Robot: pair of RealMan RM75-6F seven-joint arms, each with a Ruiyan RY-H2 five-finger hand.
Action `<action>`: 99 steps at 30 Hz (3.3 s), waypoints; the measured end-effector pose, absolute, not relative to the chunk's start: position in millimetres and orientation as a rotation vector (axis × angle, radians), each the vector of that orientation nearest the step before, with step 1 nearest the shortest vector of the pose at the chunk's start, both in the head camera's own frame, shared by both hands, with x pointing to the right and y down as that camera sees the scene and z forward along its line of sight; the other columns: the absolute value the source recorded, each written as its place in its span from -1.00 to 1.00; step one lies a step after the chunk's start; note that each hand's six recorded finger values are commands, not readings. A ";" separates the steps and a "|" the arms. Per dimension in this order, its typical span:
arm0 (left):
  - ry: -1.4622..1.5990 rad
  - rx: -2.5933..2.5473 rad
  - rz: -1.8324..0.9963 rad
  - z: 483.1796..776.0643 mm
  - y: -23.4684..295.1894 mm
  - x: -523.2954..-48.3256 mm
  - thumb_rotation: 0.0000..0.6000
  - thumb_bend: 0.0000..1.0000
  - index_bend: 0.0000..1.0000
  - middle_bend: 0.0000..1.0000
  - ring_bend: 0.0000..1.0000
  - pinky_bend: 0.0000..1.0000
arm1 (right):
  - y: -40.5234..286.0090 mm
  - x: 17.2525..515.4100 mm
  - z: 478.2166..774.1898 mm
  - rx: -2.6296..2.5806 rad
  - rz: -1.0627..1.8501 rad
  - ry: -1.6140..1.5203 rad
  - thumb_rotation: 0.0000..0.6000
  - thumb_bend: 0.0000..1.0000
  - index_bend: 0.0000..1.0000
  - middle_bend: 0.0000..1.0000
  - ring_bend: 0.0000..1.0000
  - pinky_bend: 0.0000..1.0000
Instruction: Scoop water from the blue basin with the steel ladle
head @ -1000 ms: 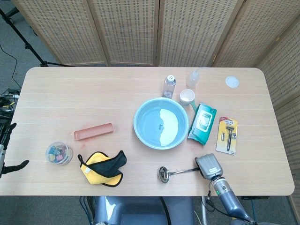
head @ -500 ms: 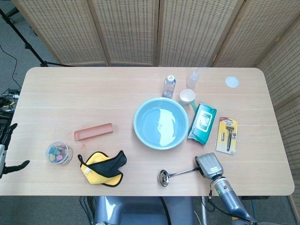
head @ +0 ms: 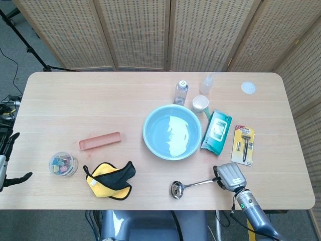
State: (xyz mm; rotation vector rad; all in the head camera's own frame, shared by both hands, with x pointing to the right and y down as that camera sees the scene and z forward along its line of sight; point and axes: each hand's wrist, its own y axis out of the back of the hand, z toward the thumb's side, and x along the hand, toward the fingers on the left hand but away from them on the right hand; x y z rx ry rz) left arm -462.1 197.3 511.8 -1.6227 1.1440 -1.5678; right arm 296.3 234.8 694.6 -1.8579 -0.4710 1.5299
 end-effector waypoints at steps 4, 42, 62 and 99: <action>1.145 -1.625 -1.565 511.2 197.5 -462.0 1.00 -1.00 -1.00 -1.00 -1.00 -1.00 | 230.1 302.9 681.3 -1.875 1.522 -0.507 1.00 0.87 0.60 0.83 0.68 1.00; 1.166 -1.647 -1.554 507.7 196.8 -466.4 1.00 -1.00 -1.00 -1.00 -1.00 -1.00 | 146.8 262.9 584.0 -1.770 1.413 -0.700 1.00 0.95 0.61 0.85 0.69 1.00; 1.187 -1.641 -1.570 508.3 193.8 -473.0 1.00 -1.00 -1.00 -1.00 -1.00 -1.00 | 44.6 203.5 578.8 -1.473 1.609 -0.848 1.00 0.96 0.62 0.85 0.69 1.00; 1.180 -1.632 -1.631 521.1 187.9 -479.3 1.00 -1.00 -1.00 -1.00 -1.00 -1.00 | 39.0 182.6 682.1 -1.076 1.698 -0.640 1.00 1.00 0.63 0.87 0.70 1.00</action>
